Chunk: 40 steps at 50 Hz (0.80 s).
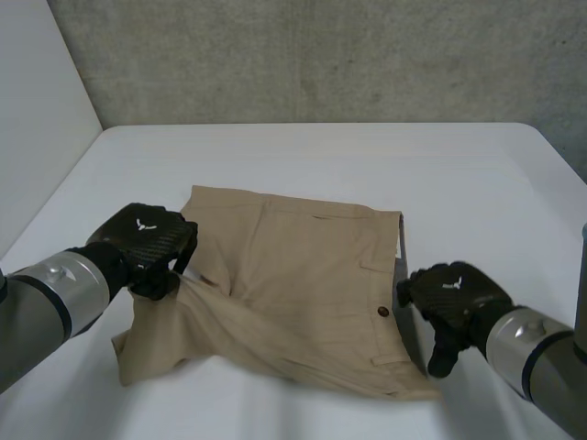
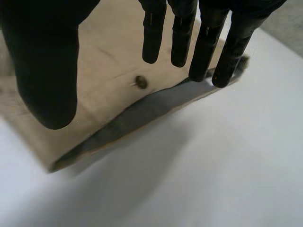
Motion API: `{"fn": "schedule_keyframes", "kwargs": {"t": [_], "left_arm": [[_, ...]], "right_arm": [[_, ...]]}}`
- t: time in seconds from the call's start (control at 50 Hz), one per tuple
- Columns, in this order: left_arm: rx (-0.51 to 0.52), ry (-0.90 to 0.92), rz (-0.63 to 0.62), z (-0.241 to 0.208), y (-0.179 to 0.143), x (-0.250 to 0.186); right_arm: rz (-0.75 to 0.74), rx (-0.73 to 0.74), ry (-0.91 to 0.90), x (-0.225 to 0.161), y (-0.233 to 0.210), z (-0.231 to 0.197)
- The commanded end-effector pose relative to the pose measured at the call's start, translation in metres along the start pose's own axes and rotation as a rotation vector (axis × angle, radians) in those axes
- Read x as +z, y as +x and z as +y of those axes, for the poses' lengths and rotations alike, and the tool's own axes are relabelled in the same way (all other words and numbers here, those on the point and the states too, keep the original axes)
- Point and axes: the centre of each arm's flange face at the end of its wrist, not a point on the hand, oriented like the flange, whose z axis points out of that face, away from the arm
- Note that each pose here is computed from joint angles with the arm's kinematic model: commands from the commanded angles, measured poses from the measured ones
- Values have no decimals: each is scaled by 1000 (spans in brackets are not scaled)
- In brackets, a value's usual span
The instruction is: Fold the shorts.
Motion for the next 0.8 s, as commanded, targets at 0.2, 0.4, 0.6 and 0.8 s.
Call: {"fn": "schedule_keyframes", "kwargs": {"t": [0.2, 0.4, 0.6, 0.8], "left_arm": [[1, -4, 1, -1, -5, 13], [-11, -8, -1, -1, -6, 14], [-13, 23, -46, -10, -15, 12], [-22, 4, -71, -6, -17, 15]], "right_arm": [[-99, 0, -52, 0, -21, 23], [-68, 27, 50, 18, -24, 19], [-91, 13, 31, 25, -30, 24], [-87, 11, 30, 24, -31, 24]]}}
